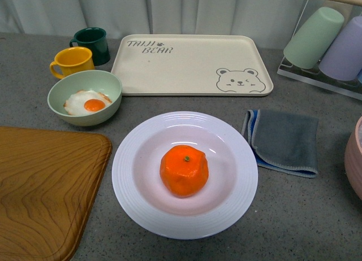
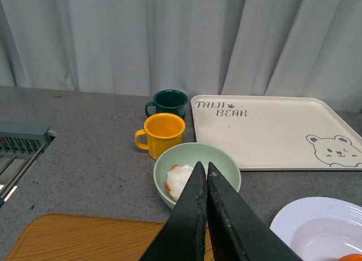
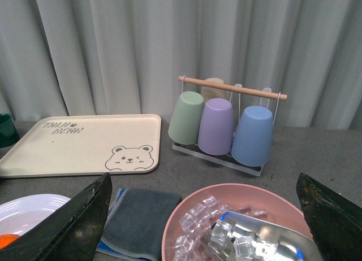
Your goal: Place orange and plate with both arms
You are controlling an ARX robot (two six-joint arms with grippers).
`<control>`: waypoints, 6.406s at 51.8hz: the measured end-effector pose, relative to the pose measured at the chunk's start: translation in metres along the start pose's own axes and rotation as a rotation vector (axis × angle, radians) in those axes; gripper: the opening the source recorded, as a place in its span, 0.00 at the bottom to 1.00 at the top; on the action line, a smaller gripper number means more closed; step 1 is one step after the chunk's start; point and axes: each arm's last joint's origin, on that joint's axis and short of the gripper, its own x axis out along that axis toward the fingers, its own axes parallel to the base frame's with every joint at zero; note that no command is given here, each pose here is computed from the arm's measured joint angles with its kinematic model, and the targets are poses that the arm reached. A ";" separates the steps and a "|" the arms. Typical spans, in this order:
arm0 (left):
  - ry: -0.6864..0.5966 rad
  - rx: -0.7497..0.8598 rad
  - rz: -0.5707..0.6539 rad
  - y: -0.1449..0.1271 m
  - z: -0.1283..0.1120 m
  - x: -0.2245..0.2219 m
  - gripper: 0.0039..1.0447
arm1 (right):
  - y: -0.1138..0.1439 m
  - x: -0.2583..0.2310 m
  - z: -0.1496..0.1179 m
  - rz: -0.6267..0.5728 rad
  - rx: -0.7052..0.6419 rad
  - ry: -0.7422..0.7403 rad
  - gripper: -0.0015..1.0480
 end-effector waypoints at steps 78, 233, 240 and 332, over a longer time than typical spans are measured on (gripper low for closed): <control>-0.053 -0.004 0.002 0.023 0.013 -0.062 0.03 | 0.000 0.000 0.000 0.000 0.000 0.000 0.91; -0.050 -0.002 0.001 0.023 0.011 -0.071 0.94 | 0.114 0.198 -0.147 0.221 0.911 1.173 0.44; -0.050 -0.002 0.001 0.023 0.011 -0.071 0.94 | 0.113 0.198 -0.149 0.207 0.901 1.178 0.22; -0.050 -0.002 0.001 0.023 0.011 -0.071 0.94 | 0.118 0.389 -0.121 0.344 1.038 0.895 0.04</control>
